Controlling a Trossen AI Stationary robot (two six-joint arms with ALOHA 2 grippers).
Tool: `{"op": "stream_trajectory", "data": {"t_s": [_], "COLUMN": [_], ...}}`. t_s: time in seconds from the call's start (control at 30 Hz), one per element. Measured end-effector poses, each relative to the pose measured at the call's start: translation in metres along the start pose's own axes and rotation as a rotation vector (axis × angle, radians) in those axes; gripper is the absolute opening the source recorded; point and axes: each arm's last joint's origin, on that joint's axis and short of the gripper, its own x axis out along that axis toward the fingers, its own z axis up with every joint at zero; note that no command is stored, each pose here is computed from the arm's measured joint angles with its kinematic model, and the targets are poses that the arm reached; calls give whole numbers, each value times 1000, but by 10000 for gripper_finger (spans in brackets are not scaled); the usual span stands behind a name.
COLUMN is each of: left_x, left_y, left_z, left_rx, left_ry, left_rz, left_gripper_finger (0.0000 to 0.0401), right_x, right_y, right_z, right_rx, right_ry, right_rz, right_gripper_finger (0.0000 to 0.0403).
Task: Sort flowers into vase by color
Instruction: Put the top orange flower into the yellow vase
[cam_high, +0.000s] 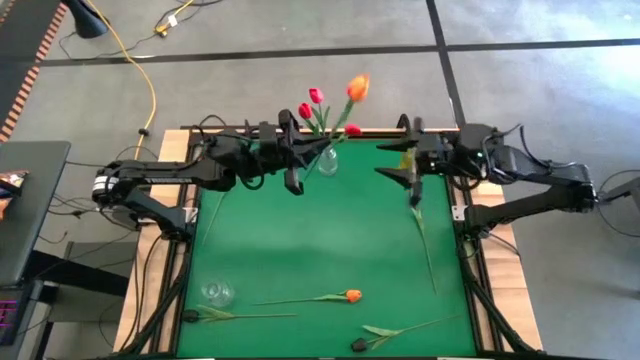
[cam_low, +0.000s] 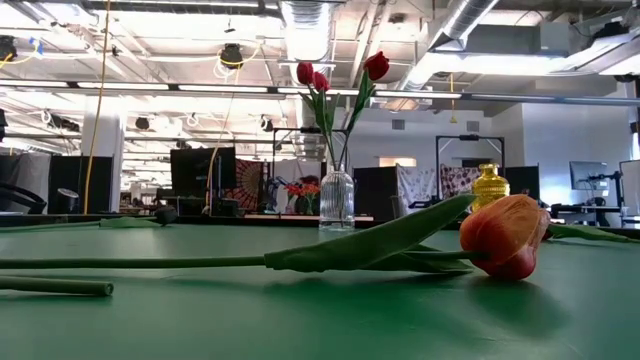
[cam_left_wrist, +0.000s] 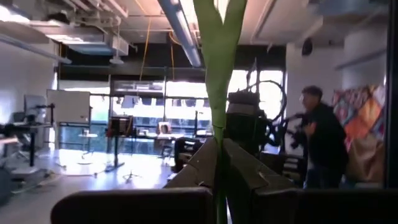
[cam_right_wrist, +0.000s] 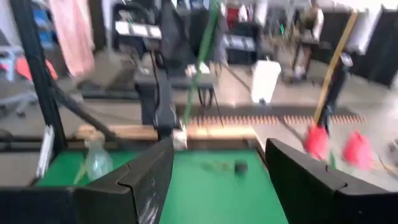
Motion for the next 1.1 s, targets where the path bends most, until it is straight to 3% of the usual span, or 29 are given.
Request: {"op": "stream_trajectory", "data": {"t_s": [0.17,0.37,0.53,1.1], "left_x": [8,14,15,15], "left_y": [0,0,-1,0], "left_z": [-10,-26,-26,-30], "left_rx": [-82,-166,-154,-117], "left_ry": [-57,-35,-54,-13], "left_rz": [-5,-18,-49,-35], "left_gripper_finger": [0,0,0,0], "right_x": [30,58,67,91], "right_y": [-1,-7,-15,-16], "right_z": [7,1,-6,-13], "right_rx": [3,140,237,257], "right_ry": [-156,-196,-160,-198], "right_rz": [88,171,186,205], "right_gripper_finger": [282,282,282,281]}}
